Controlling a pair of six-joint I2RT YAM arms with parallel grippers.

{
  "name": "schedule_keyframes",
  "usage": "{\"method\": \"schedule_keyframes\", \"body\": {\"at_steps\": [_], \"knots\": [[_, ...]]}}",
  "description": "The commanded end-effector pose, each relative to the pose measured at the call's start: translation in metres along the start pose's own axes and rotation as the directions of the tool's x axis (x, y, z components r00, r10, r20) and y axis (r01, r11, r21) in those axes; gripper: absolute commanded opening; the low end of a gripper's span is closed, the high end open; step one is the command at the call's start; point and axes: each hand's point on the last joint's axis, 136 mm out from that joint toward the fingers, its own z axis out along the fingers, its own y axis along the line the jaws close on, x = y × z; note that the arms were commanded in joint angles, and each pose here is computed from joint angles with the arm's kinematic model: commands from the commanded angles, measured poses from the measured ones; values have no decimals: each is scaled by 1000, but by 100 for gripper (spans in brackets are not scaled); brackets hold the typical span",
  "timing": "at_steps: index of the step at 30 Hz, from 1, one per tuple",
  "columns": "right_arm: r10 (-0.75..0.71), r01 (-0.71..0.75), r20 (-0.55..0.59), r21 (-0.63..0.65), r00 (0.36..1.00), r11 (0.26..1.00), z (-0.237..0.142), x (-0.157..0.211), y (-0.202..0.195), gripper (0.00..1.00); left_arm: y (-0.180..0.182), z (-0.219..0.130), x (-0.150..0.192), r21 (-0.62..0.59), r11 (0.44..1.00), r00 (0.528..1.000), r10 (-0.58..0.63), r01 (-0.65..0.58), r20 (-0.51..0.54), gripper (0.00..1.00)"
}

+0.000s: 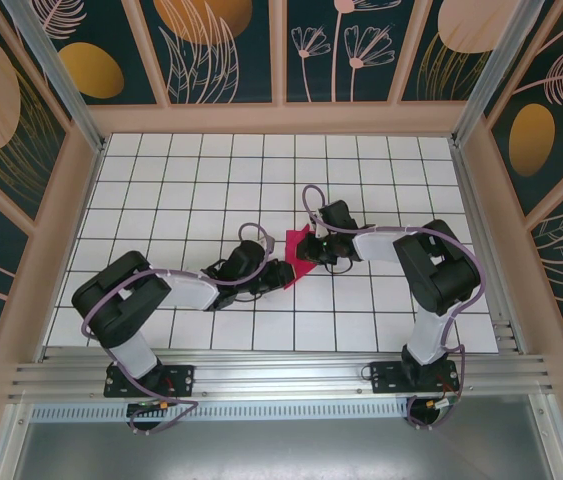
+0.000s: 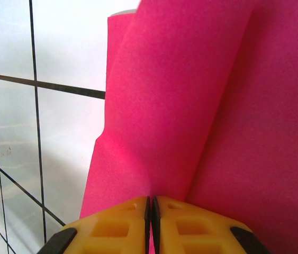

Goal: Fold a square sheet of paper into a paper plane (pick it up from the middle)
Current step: Fourth fold the wing at the center of the table.

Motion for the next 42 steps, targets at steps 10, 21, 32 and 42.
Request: {"method": "schedule_keyframes", "body": {"at_steps": [10,21,32,42], "knots": [[52,-46,-45,131,998,990,14,18,-37,14,27,9,19,-103,995,997,-23,16,-70,21],[54,-47,-49,136,997,990,15,18,-38,14,41,10,29,-141,989,994,-48,34,-97,21],[59,-51,-52,140,997,989,17,19,-40,13,61,7,44,-216,975,990,-74,46,-123,21],[62,-54,-51,145,997,988,17,21,-42,13,72,3,68,-263,964,982,-78,30,-171,16]]}}
